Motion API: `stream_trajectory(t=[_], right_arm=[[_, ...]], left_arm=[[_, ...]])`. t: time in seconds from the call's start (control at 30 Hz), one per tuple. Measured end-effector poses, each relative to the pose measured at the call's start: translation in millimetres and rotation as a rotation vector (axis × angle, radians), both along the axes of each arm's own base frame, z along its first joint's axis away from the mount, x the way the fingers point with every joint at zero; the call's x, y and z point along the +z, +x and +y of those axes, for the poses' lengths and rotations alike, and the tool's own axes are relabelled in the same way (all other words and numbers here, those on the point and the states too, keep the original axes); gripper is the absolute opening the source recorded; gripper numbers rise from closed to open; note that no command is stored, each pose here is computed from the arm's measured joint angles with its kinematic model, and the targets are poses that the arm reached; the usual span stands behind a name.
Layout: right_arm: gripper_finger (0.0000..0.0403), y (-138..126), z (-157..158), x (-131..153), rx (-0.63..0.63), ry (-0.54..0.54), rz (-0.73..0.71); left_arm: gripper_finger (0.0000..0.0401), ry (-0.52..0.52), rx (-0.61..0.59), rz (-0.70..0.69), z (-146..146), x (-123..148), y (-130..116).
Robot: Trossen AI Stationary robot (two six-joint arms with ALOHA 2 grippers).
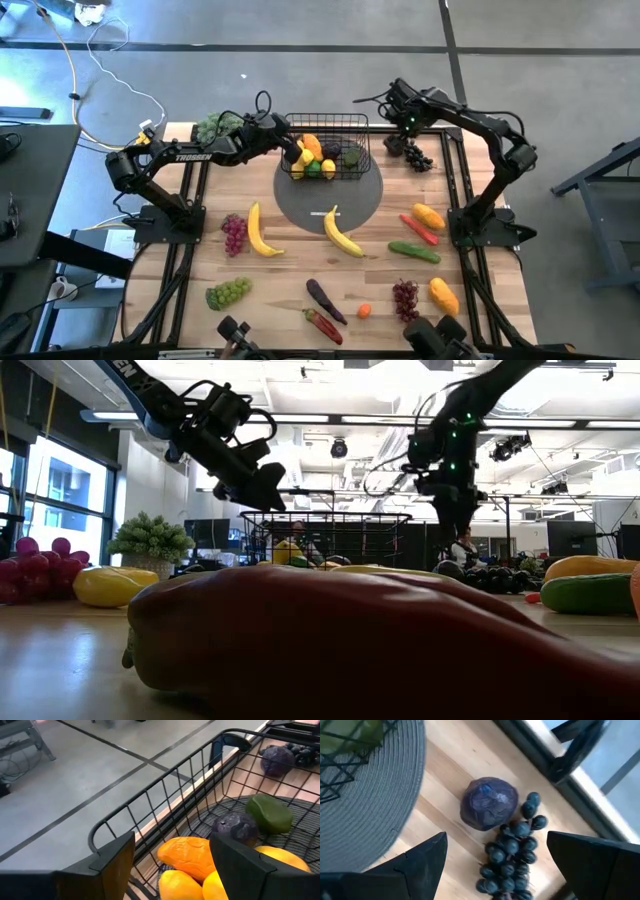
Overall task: Build produce basket
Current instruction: Put the purple plum into the black wire basket
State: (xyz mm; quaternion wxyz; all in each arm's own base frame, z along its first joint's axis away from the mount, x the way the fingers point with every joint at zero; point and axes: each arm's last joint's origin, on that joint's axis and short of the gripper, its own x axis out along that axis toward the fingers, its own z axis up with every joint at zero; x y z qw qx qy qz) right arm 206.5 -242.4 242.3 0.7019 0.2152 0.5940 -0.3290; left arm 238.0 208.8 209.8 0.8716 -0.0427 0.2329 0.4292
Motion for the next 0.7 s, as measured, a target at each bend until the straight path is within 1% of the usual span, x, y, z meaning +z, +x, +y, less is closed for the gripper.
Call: stream_trajectory(t=[0.2, 0.5, 0.7], right_arm=[[0.0325, -1, 2, -19, -0.017, -0.002, -0.018], [0.0325, 6, 2, -29, -0.031, -0.043, -0.084], [0.0325, 6, -1, -36, -0.061, -0.056, -0.044]], left_arm=[[0.0248, 0.010, 0.025, 0.009, 0, 0, -1], [0.0248, 0.010, 0.025, 0.009, 0, 0, -1], [0.0248, 0.011, 0.026, 0.009, 1, 0, -1]])
